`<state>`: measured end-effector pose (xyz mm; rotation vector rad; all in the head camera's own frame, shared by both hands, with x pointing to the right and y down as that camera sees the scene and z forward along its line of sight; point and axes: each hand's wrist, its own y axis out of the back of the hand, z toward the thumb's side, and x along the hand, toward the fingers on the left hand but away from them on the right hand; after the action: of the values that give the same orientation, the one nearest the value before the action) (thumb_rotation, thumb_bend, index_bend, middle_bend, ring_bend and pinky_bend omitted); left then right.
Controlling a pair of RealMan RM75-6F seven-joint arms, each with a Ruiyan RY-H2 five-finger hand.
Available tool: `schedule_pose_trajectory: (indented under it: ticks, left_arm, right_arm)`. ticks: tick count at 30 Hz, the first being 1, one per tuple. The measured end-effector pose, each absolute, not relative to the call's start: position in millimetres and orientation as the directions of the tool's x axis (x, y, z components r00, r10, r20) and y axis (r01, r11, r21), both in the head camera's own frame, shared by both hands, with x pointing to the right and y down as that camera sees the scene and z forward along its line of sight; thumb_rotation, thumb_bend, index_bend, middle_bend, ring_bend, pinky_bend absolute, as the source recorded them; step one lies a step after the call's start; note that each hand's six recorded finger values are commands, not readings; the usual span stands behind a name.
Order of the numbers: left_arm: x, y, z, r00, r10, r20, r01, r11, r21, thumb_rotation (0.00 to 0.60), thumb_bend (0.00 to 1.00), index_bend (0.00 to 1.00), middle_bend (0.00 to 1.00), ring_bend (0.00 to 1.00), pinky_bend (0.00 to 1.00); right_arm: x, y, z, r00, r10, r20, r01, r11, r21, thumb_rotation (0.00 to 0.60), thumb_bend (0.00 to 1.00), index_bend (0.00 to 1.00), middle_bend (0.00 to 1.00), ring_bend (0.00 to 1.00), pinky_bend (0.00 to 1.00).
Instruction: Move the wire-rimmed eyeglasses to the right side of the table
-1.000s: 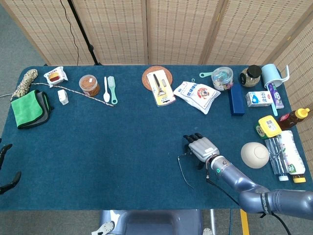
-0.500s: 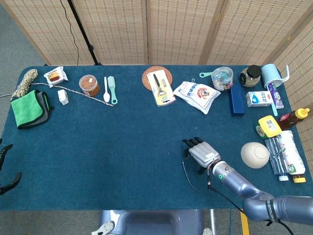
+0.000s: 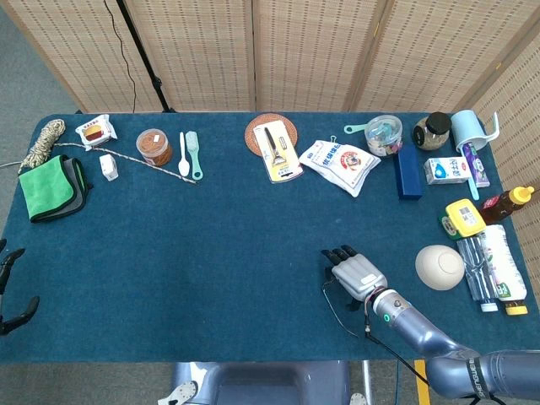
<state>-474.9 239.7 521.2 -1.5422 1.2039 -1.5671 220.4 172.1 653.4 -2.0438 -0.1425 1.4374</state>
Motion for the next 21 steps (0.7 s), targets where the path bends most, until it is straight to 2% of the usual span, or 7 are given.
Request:
schedule_pose_trajectory:
  ticks: [5, 12, 21]
  left_arm:
    - [-473, 239, 522, -0.114, -0.905, 0.410, -0.165, -0.390, -0.906, 0.600, 0.29, 0.15, 0.00, 0.03, 0.02]
    - [-472, 232, 523, -0.103, -0.911, 0.399, -0.157, -0.381, -0.911, 0.600, 0.29, 0.15, 0.00, 0.03, 0.02]
    - [-474, 226, 522, -0.098, -0.913, 0.397, -0.147, -0.381, -0.913, 0.600, 0.29, 0.15, 0.00, 0.03, 0.02]
  right_arm:
    - [223, 170, 648, 0.395, 0.463, -0.794, -0.225, -0.789, -0.572, 0.600, 0.20, 0.25, 0.00, 0.00, 0.00]
    - [213, 168, 643, 0.374, 0.549, -0.747, -0.084, -0.783, -0.617, 0.600, 0.20, 0.19, 0.00, 0.00, 0.00]
    - [197, 181, 650, 0.353, 0.540, -0.764, -0.049, -0.805, -0.592, 0.600, 0.20, 0.15, 0.00, 0.00, 0.00]
